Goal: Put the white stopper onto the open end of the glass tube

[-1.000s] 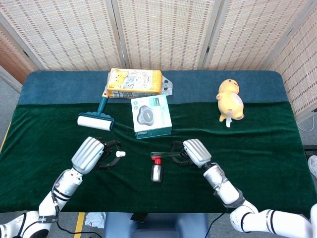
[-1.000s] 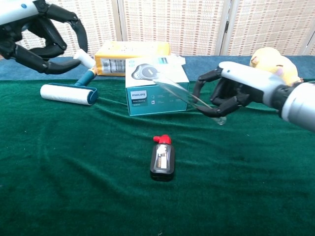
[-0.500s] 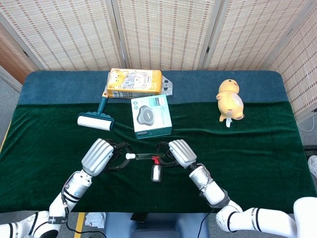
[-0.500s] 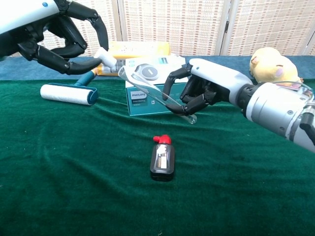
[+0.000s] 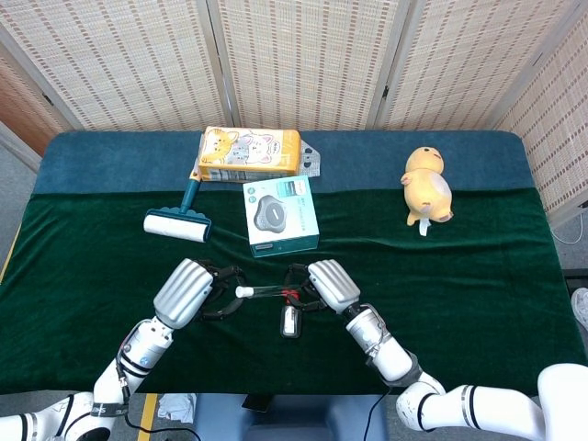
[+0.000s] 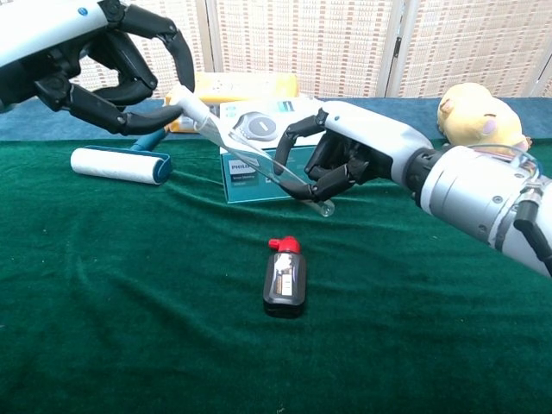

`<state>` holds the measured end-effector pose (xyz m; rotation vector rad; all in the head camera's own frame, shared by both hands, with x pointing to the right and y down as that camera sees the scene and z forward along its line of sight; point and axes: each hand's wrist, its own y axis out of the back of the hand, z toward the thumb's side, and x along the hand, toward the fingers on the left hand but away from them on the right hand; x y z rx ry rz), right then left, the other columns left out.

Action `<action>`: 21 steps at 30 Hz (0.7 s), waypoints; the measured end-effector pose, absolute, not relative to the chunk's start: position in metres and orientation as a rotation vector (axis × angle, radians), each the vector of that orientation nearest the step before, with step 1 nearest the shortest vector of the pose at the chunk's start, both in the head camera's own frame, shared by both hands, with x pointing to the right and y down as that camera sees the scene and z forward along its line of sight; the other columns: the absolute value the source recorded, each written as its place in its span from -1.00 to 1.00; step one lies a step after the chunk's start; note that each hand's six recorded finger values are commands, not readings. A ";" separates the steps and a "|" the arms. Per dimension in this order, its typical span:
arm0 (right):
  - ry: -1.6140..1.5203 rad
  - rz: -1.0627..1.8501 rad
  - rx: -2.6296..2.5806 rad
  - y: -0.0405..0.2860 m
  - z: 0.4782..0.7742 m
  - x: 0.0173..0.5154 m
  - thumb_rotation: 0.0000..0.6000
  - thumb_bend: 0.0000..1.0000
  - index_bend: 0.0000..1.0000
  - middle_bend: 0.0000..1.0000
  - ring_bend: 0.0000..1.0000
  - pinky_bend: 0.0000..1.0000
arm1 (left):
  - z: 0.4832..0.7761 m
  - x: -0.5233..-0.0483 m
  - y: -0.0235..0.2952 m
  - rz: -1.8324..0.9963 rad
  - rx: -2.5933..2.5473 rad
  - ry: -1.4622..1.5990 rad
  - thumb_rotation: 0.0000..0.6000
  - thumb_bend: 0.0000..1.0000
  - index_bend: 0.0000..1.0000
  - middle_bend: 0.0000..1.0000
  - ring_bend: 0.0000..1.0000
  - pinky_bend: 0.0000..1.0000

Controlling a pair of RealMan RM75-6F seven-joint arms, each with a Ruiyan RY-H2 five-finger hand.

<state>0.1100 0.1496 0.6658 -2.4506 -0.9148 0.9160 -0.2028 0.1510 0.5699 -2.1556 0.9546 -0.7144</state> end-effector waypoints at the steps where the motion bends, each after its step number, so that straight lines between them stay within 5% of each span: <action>1: -0.916 0.915 -2.452 0.150 0.666 0.110 0.85 0.54 0.81 1.00 1.00 1.00 | 0.570 -0.203 0.151 -0.715 -2.156 0.954 1.00 0.26 0.29 0.98 0.70 0.43; 21: -0.936 0.907 -2.458 0.147 0.666 0.111 0.85 0.54 0.82 1.00 1.00 1.00 | 0.570 -0.206 0.152 -0.718 -2.160 0.962 1.00 0.26 0.29 0.98 0.69 0.43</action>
